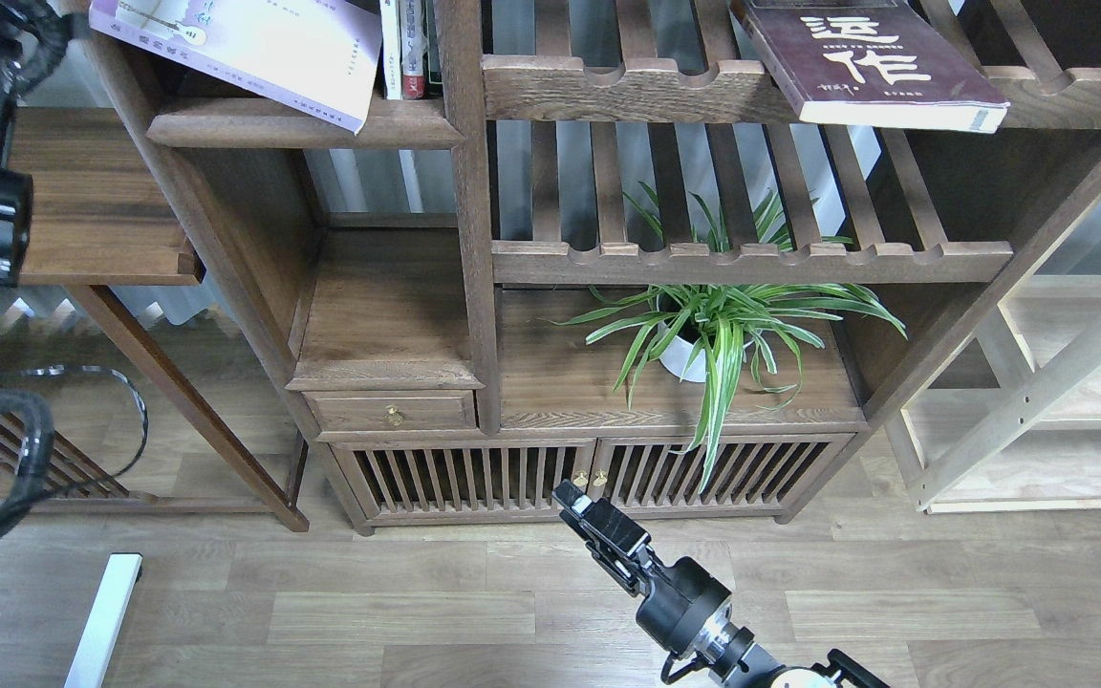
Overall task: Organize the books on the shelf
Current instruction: 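Withdraw the left gripper down from the upper shelf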
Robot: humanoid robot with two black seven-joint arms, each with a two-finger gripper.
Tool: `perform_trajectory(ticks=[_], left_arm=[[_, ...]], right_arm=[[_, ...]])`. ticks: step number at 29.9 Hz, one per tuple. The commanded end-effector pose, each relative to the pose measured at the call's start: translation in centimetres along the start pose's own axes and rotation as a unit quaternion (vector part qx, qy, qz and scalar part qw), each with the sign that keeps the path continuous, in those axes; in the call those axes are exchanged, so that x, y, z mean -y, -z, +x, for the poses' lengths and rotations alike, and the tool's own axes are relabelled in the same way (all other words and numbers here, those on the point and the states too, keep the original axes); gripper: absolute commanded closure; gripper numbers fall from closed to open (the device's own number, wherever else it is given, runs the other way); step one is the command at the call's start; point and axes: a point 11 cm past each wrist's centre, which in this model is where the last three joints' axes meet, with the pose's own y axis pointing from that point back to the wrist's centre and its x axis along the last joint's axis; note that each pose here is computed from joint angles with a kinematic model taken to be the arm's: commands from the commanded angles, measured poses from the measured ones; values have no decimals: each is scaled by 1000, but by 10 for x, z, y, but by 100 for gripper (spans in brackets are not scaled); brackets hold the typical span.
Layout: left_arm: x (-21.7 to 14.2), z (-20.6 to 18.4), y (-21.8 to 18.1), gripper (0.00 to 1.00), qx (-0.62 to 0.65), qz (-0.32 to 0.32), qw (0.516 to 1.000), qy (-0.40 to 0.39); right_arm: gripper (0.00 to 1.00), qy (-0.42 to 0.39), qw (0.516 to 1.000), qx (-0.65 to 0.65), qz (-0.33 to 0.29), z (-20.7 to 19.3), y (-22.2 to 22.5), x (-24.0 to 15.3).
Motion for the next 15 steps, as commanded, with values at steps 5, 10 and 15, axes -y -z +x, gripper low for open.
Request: perform_trajectory(ticks=[5,10,15], left_arm=[[-8,16,24,8,-57,-89,994,-12],[-21,27,52,8,-118,-125,985,-23],[-46,40,59,16,-137,-152,978,-44]], right_arm=[[40,1,1000,1,0,-1,0,1],[40,1,1000,1,0,-1,0,1],[40,2,1000,1,0,-1,-1,1]])
